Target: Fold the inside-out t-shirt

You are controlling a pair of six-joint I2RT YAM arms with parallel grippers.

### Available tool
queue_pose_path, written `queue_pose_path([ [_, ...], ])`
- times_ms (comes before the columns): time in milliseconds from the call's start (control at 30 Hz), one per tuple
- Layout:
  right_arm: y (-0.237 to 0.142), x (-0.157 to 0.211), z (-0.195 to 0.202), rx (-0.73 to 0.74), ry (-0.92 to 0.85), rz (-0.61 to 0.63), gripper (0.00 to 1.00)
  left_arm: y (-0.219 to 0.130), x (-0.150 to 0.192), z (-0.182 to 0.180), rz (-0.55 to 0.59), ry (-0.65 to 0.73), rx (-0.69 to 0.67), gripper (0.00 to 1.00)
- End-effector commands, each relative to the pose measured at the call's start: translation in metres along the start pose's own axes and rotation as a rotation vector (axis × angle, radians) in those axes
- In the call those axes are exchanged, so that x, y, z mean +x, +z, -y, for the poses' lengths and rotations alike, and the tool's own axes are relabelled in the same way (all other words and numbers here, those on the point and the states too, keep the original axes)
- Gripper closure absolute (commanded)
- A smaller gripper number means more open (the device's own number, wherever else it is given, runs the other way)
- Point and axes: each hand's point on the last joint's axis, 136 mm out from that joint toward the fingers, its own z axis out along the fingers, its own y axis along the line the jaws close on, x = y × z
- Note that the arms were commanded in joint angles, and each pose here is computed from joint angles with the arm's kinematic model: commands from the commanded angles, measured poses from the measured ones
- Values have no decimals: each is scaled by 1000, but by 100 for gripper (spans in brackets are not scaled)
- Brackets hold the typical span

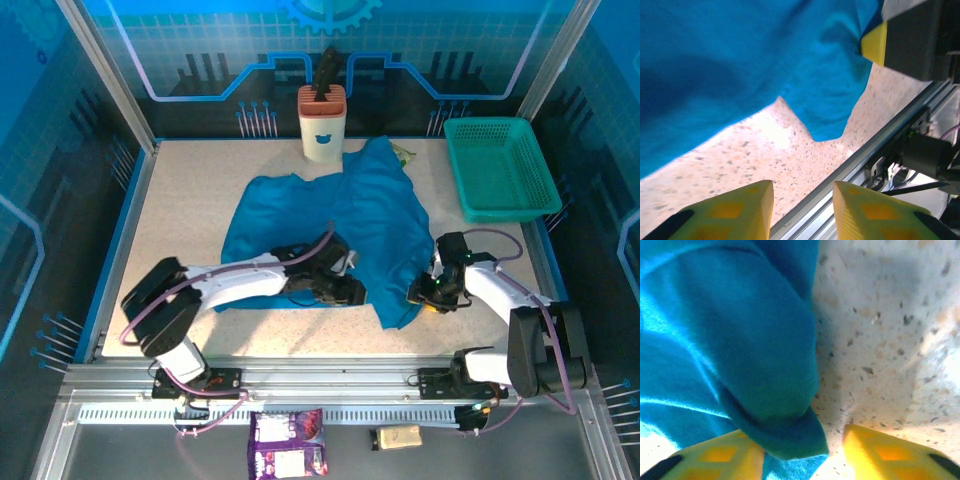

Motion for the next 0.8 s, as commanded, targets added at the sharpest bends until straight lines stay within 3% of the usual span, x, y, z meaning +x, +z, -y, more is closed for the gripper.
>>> queue_pose_path([
  [0, 0, 0, -10, -66, 16, 17, 74, 22, 6, 22, -37, 64, -2, 59],
  [100, -14, -2, -18, -40, -42, 50, 94, 38, 13, 26, -82, 110, -64, 57],
  [167, -28, -5, -30, -22, -98, 85, 100, 35, 9, 20, -56, 100, -112, 59],
  [333, -47, -17, -85, -69, -193, 111, 100, -1, -22, -6, 74, -23, -74, 59],
  [467, -49, -36, -155, -110, -295, 119, 100, -35, -36, -44, 153, -124, -77, 59],
  [600, -48, -48, -219, -219, -366, 85, 77, -57, -43, -60, 184, -165, -64, 58],
  [667, -55, -50, -234, -279, -377, 86, 61, -63, -45, -58, 191, -149, -58, 57],
  [767, -64, -57, -219, -244, -358, 120, 57, -63, -48, -48, 189, -138, -23, 56],
])
